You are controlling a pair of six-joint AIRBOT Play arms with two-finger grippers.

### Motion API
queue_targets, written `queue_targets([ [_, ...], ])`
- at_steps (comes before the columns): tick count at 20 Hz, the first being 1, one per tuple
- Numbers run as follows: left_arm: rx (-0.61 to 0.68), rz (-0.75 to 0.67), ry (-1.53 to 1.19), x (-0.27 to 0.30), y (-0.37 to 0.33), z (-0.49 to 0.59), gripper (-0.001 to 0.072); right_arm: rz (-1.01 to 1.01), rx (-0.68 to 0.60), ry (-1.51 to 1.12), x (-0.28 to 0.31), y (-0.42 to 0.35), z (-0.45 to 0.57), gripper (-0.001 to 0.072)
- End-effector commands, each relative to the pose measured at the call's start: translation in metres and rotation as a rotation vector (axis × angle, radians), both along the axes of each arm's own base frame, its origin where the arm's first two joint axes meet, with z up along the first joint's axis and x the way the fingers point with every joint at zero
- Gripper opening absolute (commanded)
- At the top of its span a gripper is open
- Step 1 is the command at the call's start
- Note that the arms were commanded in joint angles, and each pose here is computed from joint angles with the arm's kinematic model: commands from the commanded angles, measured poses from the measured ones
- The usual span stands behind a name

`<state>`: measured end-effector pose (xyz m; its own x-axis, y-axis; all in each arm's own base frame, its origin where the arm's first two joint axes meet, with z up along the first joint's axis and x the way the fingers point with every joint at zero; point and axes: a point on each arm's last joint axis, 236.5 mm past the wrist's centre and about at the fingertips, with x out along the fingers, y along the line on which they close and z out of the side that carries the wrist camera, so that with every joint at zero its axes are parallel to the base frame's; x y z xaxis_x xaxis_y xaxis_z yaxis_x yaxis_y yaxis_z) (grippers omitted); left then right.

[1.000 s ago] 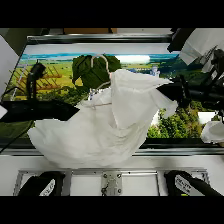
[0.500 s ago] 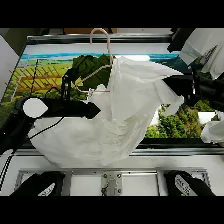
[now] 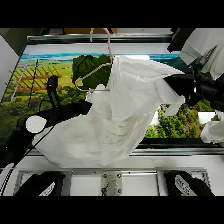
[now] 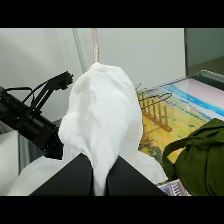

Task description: Fold the clothes and pants, and hang the long-sleeved shirts on hangers.

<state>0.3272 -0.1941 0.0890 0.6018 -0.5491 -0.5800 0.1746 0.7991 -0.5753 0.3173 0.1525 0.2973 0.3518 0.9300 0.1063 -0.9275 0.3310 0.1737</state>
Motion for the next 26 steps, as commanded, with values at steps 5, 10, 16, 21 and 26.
queue_targets([
  [5, 0.0, 0.006, -0.097, 0.013, -0.018, -0.011, 0.0338, 0.002, 0.006, 0.013, 0.0, 0.0, 0.001, 0.0012],
  [10, 0.008, -0.022, -0.086, 0.023, -0.034, -0.014, 0.0336, 0.003, 0.0, 0.023, 0.0, 0.0, -0.002, 0.0012],
  [16, 0.021, -0.038, -0.051, 0.019, -0.036, -0.023, 0.0014, 0.009, 0.037, 0.031, -0.004, 0.001, 0.009, 0.0011],
  [21, 0.005, -0.005, -0.04, 0.017, -0.018, -0.012, 0.0014, 0.018, 0.105, -0.011, -0.013, 0.0, 0.032, 0.0011],
  [26, 0.004, 0.091, -0.036, 0.025, 0.027, 0.0, 0.0013, 0.011, -0.006, -0.002, -0.017, 0.006, 0.012, 0.0011],
])
